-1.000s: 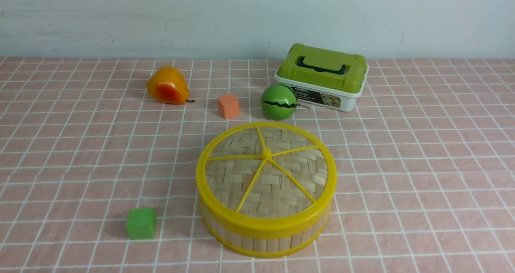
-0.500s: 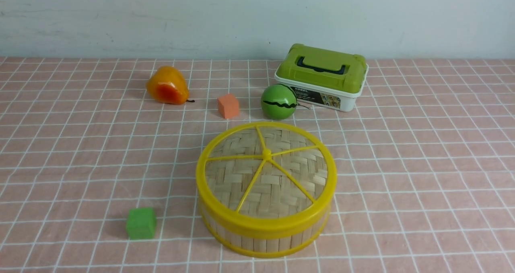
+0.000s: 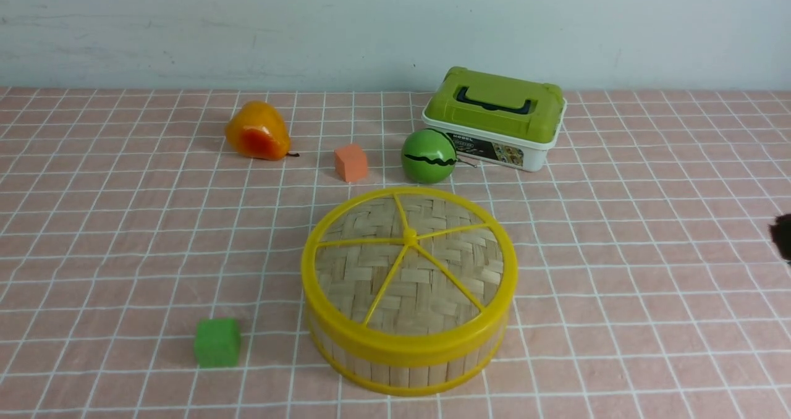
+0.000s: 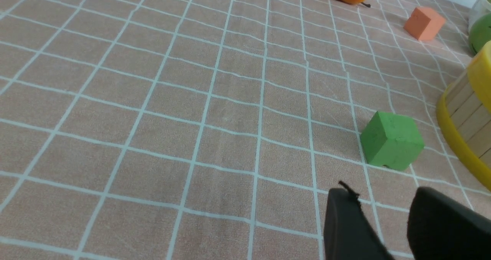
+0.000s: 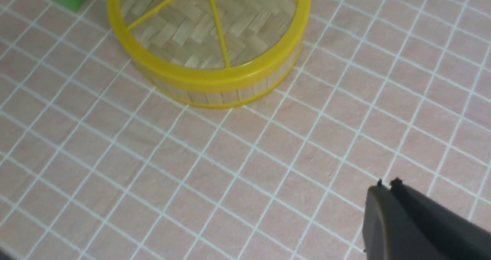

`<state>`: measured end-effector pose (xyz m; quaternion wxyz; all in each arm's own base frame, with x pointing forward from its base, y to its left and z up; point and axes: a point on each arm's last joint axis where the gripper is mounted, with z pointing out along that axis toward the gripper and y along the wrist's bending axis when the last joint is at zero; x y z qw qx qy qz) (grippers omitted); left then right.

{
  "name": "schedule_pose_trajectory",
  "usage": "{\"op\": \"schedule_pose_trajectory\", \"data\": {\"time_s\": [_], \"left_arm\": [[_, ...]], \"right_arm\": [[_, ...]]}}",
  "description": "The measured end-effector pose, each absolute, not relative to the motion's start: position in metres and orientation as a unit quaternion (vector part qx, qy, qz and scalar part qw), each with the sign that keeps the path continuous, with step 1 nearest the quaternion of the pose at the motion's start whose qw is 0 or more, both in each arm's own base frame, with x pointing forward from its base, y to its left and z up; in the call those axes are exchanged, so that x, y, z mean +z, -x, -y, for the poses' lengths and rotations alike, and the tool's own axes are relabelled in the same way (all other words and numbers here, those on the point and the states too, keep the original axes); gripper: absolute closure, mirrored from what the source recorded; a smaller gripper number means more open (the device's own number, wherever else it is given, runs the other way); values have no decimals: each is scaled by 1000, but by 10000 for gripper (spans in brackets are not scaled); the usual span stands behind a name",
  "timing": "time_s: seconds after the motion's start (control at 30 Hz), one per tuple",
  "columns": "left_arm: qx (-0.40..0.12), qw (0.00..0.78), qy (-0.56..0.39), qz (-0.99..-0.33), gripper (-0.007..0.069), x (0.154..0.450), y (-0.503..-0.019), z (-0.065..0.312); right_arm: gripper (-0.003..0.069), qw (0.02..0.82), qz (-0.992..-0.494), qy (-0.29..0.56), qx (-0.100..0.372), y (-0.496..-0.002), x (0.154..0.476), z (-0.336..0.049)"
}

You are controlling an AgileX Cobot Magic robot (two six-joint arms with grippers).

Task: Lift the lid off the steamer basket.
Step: Use the right arm to lift the lid of the steamer

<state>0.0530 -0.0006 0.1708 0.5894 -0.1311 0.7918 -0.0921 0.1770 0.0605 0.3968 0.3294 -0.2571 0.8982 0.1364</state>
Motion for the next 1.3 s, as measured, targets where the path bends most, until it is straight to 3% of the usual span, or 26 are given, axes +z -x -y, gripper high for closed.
{"op": "schedule_pose_trajectory", "data": {"time_s": [0.33,0.87,1.07,1.17,1.3], "left_arm": [[-92,589,131,-792,386,171,-53,1],[-92,589,131,-792,386,171,-53,1],[-92,589,131,-792,386,171,-53,1],[-92,589,131,-792,386,171,-53,1],[-92,589,131,-792,386,171,-53,1]], "right_arm": [[663,221,-911,319,142,-262,385,-133],[615,180,-902,372,127,-333,335,-253],[530,168,-908,362,125,-356,311,-271],[431,157,-914,354,118,-363,297,-275],[354,158,-916,353,108,-368,289,-276]]}}
